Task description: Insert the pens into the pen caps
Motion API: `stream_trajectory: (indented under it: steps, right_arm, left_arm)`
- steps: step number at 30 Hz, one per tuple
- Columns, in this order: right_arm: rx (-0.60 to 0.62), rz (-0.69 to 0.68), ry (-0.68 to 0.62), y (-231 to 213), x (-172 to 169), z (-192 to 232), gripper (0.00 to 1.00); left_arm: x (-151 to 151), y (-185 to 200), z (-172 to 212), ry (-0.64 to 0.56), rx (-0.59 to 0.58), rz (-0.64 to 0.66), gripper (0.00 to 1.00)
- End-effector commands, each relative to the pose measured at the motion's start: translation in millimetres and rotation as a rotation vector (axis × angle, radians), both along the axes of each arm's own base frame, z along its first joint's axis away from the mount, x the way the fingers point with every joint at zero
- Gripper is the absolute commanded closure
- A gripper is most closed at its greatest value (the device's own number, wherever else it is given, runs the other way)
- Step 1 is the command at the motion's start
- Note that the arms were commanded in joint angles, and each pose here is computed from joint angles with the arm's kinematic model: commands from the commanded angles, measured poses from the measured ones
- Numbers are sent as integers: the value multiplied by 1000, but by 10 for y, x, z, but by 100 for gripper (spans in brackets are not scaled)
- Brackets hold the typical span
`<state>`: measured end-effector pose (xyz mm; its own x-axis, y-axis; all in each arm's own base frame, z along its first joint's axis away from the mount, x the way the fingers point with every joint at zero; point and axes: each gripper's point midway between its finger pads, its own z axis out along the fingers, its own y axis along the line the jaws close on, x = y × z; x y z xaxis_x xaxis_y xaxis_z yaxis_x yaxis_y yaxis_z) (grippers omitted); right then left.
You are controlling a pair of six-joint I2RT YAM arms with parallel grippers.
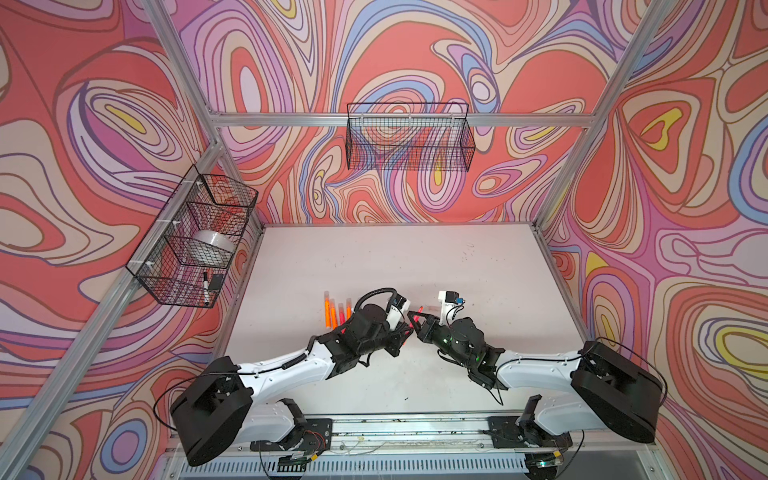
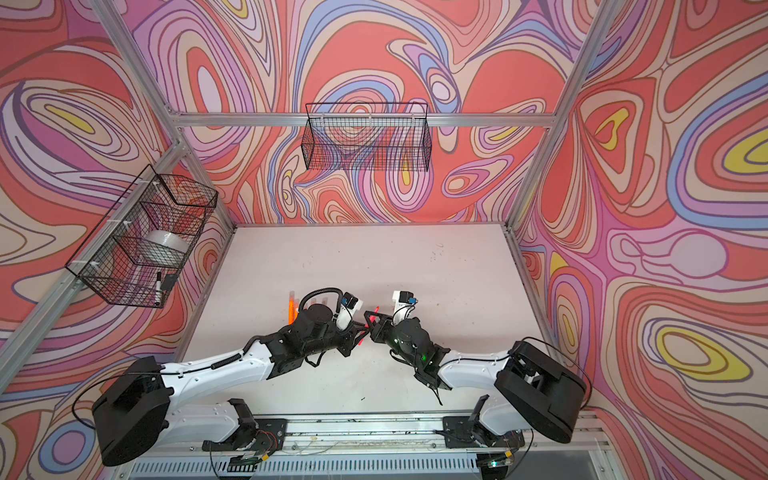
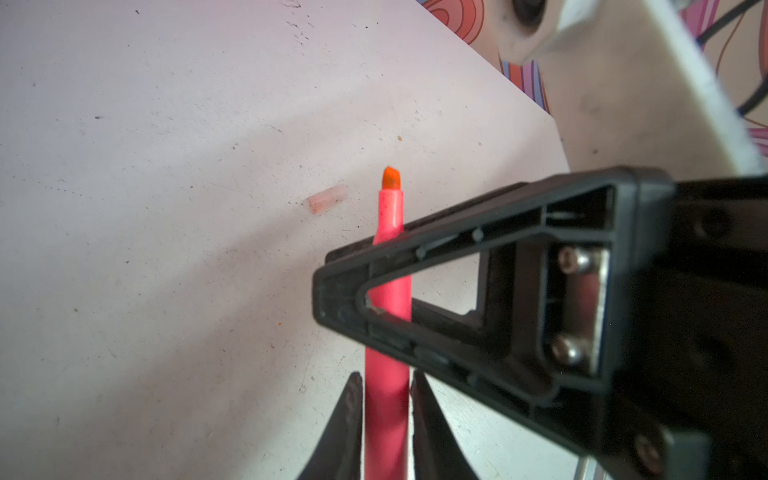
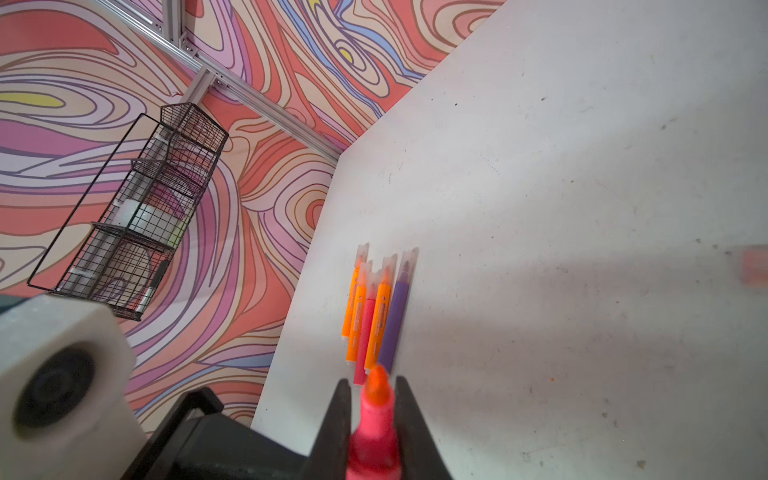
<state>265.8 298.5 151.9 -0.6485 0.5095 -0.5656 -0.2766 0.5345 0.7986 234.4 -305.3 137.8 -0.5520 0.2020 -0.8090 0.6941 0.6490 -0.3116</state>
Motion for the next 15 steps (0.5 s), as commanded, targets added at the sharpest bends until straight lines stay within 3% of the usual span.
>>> stream_trajectory:
  steps: [1, 9, 15]
  right_arm:
    - [38, 44, -21, 170, -66, 130, 100]
    - [38, 62, -21, 261, -117, 119, 100]
    - [36, 73, -20, 310, -128, 117, 100]
  left_arm:
    - [35, -26, 145, -39, -40, 13, 69]
    - [43, -36, 116, -38, -39, 12, 71]
    - [46, -29, 134, -43, -40, 15, 86]
